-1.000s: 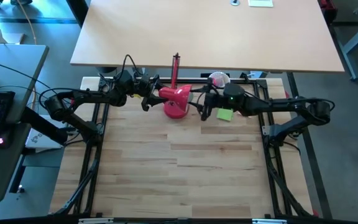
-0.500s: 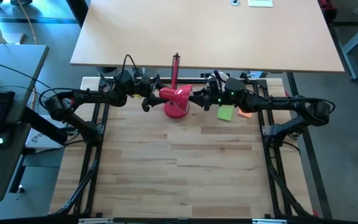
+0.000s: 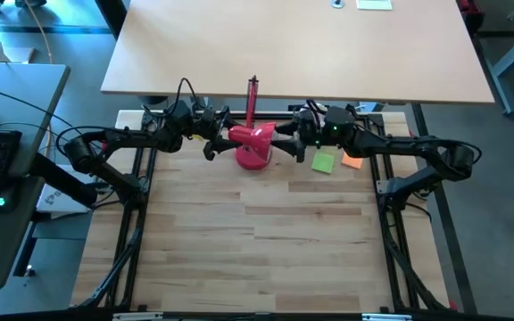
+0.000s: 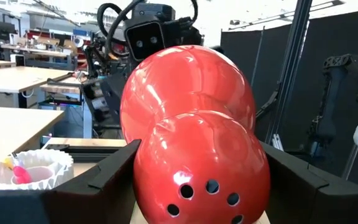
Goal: Screw lightbulb
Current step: Insert the lightbulb into the red lamp
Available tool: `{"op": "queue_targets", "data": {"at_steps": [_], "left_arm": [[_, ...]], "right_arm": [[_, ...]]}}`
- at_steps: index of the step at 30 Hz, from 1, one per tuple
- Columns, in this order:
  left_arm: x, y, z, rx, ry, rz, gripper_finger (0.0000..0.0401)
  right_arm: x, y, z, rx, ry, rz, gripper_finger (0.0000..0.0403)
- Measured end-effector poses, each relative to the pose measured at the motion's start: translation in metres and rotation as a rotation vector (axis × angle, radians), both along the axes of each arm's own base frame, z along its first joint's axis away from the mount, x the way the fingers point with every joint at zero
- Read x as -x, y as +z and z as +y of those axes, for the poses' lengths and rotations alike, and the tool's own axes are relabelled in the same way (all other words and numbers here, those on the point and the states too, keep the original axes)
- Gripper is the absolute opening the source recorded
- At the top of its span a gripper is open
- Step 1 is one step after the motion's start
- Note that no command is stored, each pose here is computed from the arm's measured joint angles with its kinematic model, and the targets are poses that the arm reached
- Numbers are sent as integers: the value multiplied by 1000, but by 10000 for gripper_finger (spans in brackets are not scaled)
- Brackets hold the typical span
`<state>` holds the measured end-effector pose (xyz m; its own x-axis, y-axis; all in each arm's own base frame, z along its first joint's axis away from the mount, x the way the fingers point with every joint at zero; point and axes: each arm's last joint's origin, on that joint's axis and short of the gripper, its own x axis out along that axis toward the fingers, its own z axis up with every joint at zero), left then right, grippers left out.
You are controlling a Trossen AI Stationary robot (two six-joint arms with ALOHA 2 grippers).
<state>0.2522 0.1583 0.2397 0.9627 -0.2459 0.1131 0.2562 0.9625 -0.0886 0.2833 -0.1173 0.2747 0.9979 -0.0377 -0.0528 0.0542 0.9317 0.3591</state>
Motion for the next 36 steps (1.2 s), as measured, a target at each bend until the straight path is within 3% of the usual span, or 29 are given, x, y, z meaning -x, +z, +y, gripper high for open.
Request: {"op": "queue_targets", "data": {"at_steps": [10,18,21,27,31,36], "left_arm": [[0,0,1,29,1,9,257],[0,-1,1,38,-1,12,257],[0,-1,0,39,-12,15,257],[1,-1,1,49,-10,18,257],[1,-1,1,53,-8,19,257],[1,-1,1,60,-4,20,257]], "right_arm": [[4,6,-2,433,17,-8,298],[13,17,3,664,18,-11,298],[19,24,8,829,20,-3,298],[25,24,27,1161,64,133,298],[17,18,44,1338,33,242,298],[3,12,62,1522,17,280,298]]}}
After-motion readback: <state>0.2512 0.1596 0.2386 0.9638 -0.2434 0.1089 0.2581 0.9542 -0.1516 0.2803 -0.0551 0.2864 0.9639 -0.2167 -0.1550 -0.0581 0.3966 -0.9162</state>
